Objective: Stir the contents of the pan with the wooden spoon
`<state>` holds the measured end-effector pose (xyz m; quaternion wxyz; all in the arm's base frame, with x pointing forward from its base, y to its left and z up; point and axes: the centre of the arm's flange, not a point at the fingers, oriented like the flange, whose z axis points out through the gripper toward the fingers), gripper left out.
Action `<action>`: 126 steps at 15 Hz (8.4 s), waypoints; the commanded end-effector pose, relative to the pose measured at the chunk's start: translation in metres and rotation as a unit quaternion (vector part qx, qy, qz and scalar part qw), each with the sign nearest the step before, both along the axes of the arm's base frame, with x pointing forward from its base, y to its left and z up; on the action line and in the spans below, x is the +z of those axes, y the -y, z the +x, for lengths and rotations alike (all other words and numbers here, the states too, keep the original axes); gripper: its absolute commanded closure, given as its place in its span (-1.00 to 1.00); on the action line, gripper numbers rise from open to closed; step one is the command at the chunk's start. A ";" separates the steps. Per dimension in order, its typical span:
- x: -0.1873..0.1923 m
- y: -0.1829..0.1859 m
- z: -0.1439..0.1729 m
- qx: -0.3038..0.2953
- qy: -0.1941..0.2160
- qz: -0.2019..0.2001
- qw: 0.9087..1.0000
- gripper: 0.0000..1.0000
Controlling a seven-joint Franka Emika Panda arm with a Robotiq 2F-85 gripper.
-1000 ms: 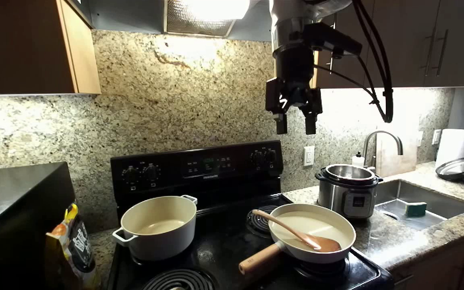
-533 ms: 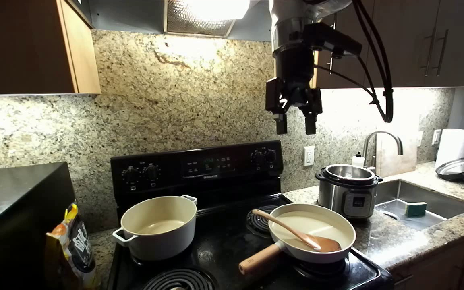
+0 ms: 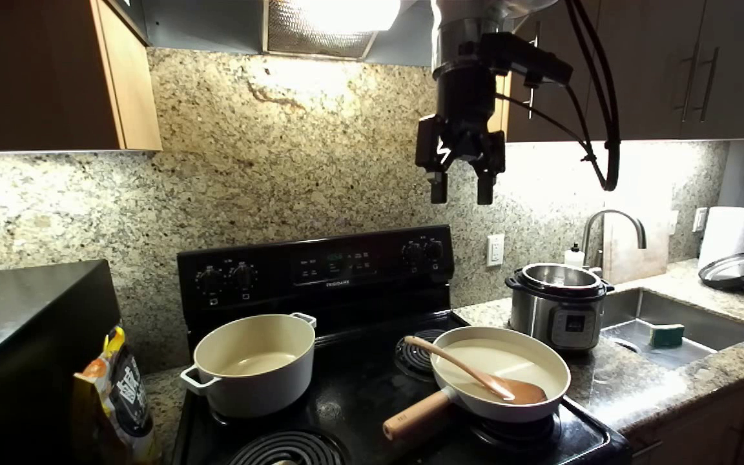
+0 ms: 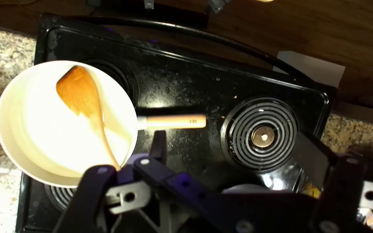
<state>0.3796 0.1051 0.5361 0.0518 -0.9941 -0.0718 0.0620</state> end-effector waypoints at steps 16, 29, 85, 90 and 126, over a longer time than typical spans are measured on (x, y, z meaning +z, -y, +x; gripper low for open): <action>-0.036 0.016 0.077 -0.129 0.066 -0.035 0.989 -1.00; -0.149 0.049 0.165 0.015 -0.040 -0.130 0.991 -1.00; -0.360 0.075 0.185 0.245 0.197 -0.044 0.948 -0.37; -0.363 0.075 0.192 0.250 0.183 -0.038 0.950 0.34; -0.283 0.101 0.194 0.133 0.441 0.027 0.887 0.79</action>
